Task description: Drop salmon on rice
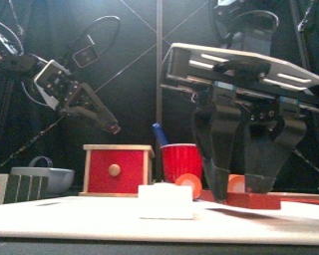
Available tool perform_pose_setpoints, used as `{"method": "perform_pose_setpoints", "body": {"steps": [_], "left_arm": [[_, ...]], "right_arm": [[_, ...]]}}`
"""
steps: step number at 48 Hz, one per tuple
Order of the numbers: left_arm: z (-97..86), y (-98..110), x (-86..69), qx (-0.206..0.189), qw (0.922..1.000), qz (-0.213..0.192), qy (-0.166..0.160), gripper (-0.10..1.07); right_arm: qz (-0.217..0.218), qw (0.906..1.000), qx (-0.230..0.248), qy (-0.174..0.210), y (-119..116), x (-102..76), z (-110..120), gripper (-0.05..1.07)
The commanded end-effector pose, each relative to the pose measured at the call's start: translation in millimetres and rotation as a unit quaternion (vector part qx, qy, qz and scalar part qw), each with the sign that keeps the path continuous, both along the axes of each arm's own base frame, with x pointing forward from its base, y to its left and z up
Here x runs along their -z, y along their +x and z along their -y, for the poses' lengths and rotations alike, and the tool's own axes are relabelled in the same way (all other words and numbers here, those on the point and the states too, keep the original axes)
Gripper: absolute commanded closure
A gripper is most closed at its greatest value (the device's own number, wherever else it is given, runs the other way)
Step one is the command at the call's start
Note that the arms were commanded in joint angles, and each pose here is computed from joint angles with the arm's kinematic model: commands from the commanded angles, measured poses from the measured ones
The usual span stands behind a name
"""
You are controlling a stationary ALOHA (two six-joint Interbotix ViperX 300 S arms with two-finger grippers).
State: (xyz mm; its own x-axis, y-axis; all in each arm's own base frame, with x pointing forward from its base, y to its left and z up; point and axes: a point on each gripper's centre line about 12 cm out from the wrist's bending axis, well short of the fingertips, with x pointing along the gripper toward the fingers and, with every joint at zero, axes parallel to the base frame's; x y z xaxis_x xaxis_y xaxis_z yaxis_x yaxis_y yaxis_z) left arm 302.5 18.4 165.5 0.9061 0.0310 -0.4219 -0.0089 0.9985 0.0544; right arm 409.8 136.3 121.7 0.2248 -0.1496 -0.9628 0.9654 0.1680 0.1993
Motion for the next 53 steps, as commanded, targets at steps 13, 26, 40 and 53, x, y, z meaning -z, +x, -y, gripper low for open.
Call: {"method": "perform_pose_setpoints", "body": {"steps": [13, 26, 40, 53], "left_arm": [[-0.6, 2.1, -6.6, 0.003, 0.9999, 0.012, 0.006, 0.20], [0.9, 0.1, -10.7, 0.011, 0.9997, 0.018, 0.013, 0.20], [-1.9, -8.9, -11.7, 0.014, 0.9994, 0.020, 0.025, 0.20], [-5.0, -13.3, -13.4, 0.011, 0.9992, 0.023, 0.030, 0.20]], "right_arm": [[0.070, 0.9969, 0.014, 0.031, 30.9, -57.8, -6.7, 0.32], [0.054, 0.9979, 0.034, 0.015, 51.5, -62.3, -4.0, 0.32], [0.041, 0.9966, 0.069, 0.016, 59.6, -51.7, -1.4, 0.32], [0.042, 0.9944, 0.097, 0.010, 56.4, -45.2, -0.8, 0.32]]}}
